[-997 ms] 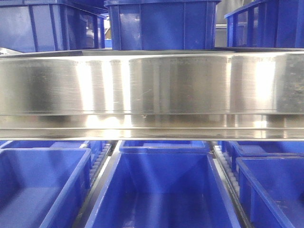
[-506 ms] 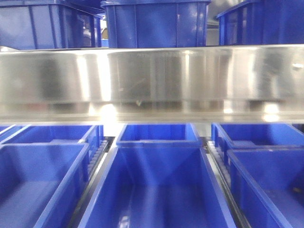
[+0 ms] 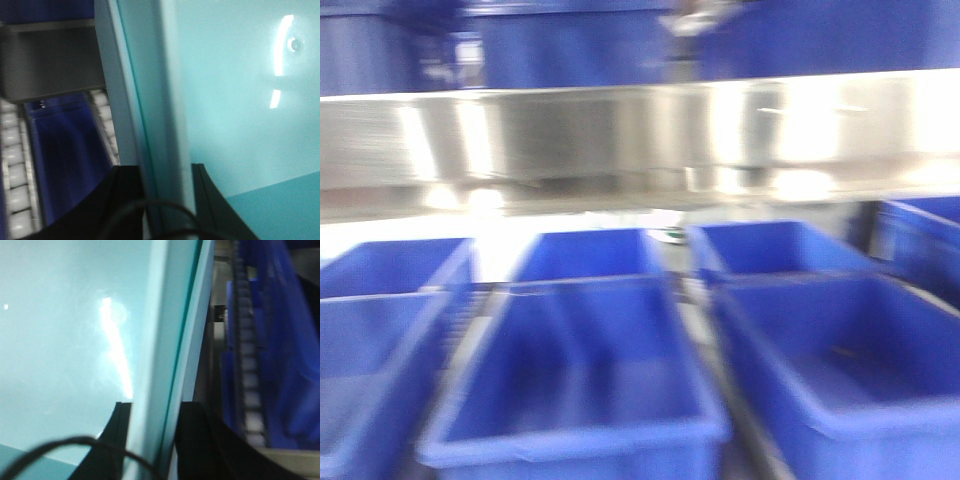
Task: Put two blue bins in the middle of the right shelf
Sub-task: 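Back away and drive along the aisle holding the teal bin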
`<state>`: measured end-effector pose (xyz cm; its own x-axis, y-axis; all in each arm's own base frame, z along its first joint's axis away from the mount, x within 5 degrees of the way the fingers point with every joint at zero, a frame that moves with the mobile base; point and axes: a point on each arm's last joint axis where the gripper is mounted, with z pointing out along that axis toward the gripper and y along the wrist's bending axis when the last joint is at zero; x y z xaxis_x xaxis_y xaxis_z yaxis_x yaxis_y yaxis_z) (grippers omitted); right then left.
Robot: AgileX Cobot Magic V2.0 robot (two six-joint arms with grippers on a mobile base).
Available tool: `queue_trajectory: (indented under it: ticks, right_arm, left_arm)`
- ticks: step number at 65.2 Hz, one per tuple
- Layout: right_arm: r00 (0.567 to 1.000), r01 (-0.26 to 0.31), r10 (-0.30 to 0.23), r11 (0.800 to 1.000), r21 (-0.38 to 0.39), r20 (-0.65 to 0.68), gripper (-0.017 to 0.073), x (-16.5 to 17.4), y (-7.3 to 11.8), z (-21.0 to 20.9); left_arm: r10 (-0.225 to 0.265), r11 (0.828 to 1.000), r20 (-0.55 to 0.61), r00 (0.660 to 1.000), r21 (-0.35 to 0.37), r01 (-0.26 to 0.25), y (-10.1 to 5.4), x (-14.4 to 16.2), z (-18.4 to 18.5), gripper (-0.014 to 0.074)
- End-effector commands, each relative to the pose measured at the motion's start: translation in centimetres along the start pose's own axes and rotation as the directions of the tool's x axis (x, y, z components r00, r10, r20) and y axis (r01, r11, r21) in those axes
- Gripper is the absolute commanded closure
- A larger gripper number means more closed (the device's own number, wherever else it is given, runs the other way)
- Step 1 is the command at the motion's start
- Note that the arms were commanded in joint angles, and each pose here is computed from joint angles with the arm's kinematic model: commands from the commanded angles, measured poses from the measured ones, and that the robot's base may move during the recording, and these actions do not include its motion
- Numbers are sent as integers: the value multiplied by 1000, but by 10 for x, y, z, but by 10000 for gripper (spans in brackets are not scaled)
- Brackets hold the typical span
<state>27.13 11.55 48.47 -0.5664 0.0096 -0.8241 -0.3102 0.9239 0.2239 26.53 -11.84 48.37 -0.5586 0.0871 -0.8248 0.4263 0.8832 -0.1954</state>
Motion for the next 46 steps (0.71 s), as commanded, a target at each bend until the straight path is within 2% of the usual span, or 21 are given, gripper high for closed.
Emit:
queue_trajectory:
  ticks: [1,46]
  right_arm:
    - [992,-10,15,999,-35,129,713,-13,4,-6]
    - [991,-10,15,999,-35,133,713,-13,4,-6]
  left_arm:
    - [-29,993,101,994,116,18,-16,-10,-17,704]
    - [-29,993,101,994,116,18,-16,-10,-17,704]
